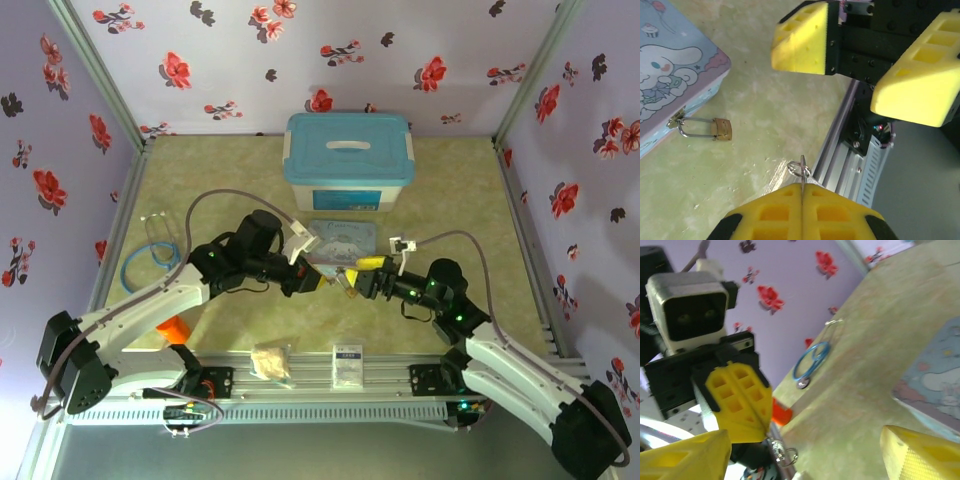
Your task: Unlock a padlock with a key
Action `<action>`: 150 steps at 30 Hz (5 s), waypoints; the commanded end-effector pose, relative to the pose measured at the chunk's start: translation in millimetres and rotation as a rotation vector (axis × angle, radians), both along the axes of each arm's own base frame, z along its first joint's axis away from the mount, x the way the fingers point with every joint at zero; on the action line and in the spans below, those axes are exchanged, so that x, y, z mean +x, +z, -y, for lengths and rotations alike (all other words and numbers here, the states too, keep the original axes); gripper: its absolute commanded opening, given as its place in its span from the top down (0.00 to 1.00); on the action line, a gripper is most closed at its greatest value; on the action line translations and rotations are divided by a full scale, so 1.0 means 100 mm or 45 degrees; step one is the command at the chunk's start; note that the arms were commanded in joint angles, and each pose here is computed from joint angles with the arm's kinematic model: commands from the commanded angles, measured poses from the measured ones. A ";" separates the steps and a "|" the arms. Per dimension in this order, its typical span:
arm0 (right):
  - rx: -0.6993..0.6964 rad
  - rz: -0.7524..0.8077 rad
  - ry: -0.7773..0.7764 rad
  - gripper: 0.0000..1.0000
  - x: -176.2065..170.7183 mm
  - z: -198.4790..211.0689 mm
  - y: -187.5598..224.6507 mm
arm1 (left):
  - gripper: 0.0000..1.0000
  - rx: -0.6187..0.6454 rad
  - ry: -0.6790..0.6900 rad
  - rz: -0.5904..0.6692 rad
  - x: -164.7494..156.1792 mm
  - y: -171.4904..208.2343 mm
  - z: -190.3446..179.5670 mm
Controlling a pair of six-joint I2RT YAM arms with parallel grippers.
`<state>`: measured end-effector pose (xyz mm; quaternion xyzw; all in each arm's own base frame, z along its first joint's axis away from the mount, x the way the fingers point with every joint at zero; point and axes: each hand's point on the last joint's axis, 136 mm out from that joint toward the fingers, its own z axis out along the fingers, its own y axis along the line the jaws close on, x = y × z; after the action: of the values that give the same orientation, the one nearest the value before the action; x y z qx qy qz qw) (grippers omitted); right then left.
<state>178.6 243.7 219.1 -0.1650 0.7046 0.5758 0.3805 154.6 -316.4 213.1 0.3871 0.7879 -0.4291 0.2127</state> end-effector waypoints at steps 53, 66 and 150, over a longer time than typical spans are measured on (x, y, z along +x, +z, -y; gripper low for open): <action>0.167 0.108 0.342 1.00 -0.38 -0.26 0.26 | 1.00 -0.234 -0.165 0.027 0.00 0.34 0.08; -0.093 -0.081 0.029 1.00 -0.10 -0.07 -0.31 | 0.15 -0.280 0.283 0.092 0.55 0.43 -0.05; -0.279 -0.574 -0.706 1.00 0.09 0.86 -1.34 | 0.99 0.390 1.499 -0.260 0.64 -2.41 0.50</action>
<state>185.5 155.6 78.7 0.1153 0.8545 0.3820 0.3325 241.5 -420.6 26.1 -0.1578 0.8968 -0.2660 0.3164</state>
